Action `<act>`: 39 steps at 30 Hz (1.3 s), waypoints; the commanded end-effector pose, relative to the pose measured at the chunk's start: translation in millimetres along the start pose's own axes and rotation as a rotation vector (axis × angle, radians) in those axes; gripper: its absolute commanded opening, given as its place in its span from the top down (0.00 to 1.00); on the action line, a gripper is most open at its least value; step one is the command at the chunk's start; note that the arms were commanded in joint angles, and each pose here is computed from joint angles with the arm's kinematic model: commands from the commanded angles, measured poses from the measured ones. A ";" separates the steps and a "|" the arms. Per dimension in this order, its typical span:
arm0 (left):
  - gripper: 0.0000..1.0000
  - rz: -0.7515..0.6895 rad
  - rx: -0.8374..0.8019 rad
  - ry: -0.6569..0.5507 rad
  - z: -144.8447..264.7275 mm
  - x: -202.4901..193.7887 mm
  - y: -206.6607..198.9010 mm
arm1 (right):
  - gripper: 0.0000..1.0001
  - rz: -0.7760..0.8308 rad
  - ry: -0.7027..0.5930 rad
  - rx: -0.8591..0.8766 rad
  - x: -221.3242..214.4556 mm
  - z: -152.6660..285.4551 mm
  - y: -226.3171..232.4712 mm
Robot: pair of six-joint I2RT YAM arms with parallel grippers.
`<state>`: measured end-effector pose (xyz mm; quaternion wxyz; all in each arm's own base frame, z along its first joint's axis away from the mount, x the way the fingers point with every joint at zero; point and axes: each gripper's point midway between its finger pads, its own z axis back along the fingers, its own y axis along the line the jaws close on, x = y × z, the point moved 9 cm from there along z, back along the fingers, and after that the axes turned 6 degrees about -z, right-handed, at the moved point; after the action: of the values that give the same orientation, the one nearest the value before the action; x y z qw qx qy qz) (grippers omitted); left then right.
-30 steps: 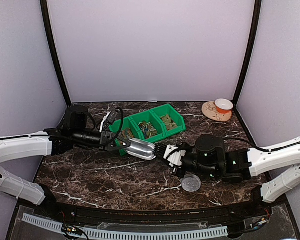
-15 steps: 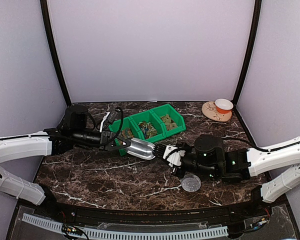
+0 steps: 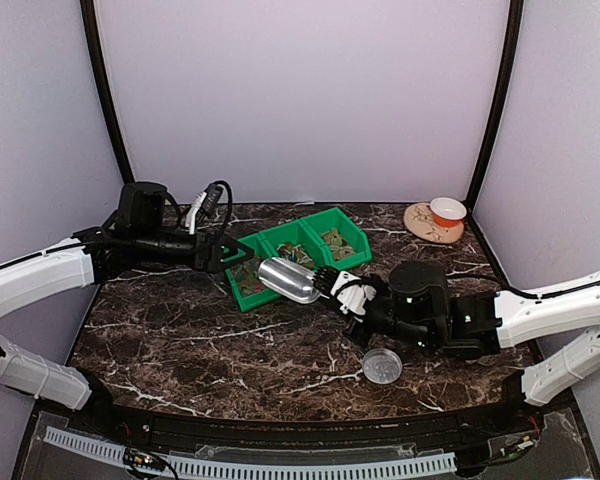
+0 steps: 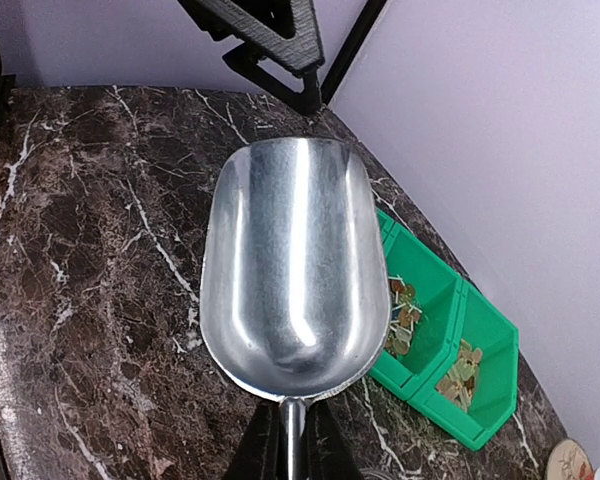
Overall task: Pack the candies
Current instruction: Pass from the left arm to the right, then move the storage box to the center of the board.
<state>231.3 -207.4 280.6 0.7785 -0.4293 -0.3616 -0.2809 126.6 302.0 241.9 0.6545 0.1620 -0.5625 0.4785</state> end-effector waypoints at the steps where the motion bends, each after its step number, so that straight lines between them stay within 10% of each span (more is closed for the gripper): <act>1: 0.08 0.002 0.146 -0.006 8.0 14.3 22.9 | 1.00 -0.134 -0.024 -0.092 11.2 -0.4 -21.6; 14: 0.01 -0.122 0.755 0.122 11.2 42.8 97.8 | 1.00 -0.247 0.108 -0.219 -11.6 -9.5 -51.2; 39: 0.13 -0.315 0.559 0.431 -103.5 25.2 208.9 | 1.00 -0.366 0.187 -0.209 -10.0 17.8 -57.9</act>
<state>430.0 -193.4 159.5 0.8852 -0.0342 -0.3166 -0.3390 163.5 262.0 243.8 0.7943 0.1326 -0.4927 0.3297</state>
